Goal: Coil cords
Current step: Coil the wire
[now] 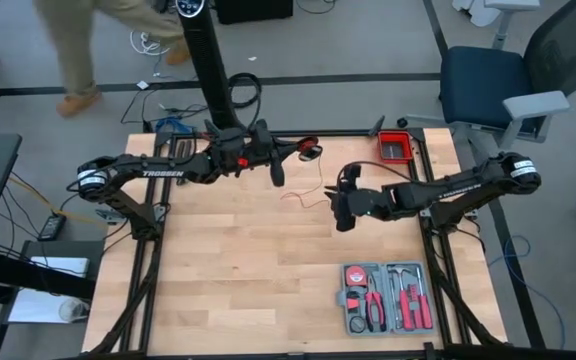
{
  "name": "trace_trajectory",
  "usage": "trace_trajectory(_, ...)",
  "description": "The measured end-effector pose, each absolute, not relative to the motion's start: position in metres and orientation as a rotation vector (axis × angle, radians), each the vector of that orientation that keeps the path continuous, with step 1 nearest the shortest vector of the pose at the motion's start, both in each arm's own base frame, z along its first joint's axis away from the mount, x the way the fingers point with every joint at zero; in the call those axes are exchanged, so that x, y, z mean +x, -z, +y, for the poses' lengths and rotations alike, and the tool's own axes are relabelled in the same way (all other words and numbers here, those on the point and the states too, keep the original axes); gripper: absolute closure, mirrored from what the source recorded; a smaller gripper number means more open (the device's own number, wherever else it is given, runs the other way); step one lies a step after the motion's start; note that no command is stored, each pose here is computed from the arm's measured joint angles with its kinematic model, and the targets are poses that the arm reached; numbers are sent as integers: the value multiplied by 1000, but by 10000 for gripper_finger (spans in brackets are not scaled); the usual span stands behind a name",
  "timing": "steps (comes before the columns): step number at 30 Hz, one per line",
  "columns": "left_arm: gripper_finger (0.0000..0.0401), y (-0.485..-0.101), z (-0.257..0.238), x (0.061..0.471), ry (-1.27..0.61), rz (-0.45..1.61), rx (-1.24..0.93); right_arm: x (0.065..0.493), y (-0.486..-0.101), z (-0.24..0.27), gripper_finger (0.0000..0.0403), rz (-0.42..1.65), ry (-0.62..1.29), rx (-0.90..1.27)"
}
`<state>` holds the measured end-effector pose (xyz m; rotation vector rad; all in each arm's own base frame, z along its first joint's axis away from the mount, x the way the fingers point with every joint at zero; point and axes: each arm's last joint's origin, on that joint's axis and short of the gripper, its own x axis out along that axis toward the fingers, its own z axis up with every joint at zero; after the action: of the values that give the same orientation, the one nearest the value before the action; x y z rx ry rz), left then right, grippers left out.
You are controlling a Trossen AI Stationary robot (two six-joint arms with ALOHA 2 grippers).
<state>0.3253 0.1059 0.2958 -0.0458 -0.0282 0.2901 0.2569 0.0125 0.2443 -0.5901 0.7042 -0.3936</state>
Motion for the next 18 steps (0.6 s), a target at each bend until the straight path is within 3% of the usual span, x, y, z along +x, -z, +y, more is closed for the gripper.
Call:
trace_trajectory(7, 401, -297, 107, 325, -302, -57, -120, 255, -247, 19, 339, 747, 448, -796)
trace_trajectory(12, 401, -300, 108, 325, -315, -98, -190, 260, -255, 11, 338, 650, 575, -685)
trace_trajectory(18, 401, -300, 108, 325, -310, -116, -284, 260, -256, 15, 329, 697, 507, -870)
